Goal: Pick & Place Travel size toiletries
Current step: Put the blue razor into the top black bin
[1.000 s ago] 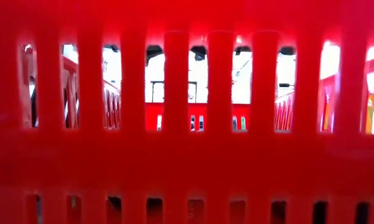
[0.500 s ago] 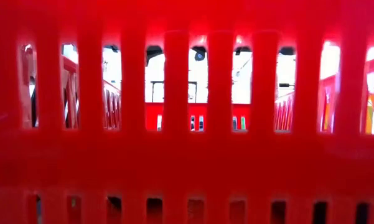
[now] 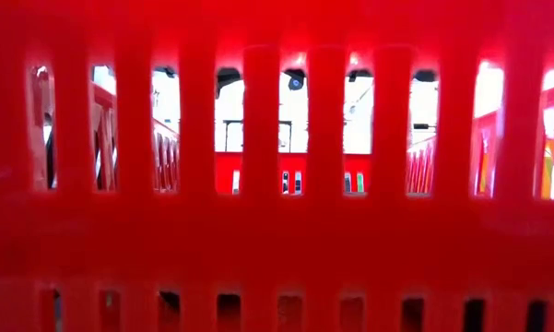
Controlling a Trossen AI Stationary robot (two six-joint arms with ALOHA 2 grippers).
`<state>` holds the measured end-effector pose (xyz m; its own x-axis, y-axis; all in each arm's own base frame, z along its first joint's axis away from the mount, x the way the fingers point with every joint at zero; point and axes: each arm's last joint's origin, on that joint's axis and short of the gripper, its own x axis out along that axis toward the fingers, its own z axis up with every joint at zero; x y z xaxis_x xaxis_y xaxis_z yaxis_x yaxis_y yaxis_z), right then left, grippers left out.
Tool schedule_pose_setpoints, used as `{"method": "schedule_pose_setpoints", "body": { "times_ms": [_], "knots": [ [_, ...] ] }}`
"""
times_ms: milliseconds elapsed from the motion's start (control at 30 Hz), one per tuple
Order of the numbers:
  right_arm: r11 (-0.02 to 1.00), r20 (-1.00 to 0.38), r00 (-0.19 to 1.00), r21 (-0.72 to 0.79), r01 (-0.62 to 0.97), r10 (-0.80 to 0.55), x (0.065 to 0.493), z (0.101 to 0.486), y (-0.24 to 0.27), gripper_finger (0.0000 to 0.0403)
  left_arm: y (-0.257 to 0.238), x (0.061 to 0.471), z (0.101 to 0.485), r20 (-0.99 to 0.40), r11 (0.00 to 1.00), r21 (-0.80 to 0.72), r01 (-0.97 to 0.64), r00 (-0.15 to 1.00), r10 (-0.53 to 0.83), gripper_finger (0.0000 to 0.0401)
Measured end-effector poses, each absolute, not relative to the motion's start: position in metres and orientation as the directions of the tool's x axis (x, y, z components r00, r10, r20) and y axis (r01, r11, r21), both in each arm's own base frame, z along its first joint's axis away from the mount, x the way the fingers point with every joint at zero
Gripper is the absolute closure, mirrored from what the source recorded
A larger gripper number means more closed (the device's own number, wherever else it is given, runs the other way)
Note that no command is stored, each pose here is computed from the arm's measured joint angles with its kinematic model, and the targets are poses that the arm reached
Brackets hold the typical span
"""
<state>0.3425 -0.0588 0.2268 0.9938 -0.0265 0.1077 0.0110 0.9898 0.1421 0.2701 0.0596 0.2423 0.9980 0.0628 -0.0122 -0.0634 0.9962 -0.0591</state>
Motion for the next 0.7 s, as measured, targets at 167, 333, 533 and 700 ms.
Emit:
{"method": "schedule_pose_setpoints", "body": {
  "times_ms": [167,333,533,700],
  "knots": [
    [0.990,0.107,0.994,0.143,0.011,-0.026,0.343,0.227,-0.059,0.0370,0.060,0.270,0.242,-0.014,0.996,-0.059,-0.067,0.998,0.066,0.0348],
    [0.990,0.108,0.994,0.144,0.011,-0.026,0.343,0.227,-0.059,0.0370,0.060,0.270,0.241,-0.020,0.996,-0.060,-0.069,0.998,0.068,0.0296],
    [0.990,0.107,0.994,0.144,0.011,-0.026,0.342,0.227,-0.059,0.0370,0.060,0.270,0.242,-0.018,0.996,-0.059,-0.071,0.997,0.070,0.0250],
    [0.989,0.086,0.996,0.143,0.024,-0.037,0.336,0.237,-0.058,0.0370,0.058,0.264,0.248,-0.024,0.997,-0.034,-0.072,0.997,0.071,0.0246]
  ]
}}
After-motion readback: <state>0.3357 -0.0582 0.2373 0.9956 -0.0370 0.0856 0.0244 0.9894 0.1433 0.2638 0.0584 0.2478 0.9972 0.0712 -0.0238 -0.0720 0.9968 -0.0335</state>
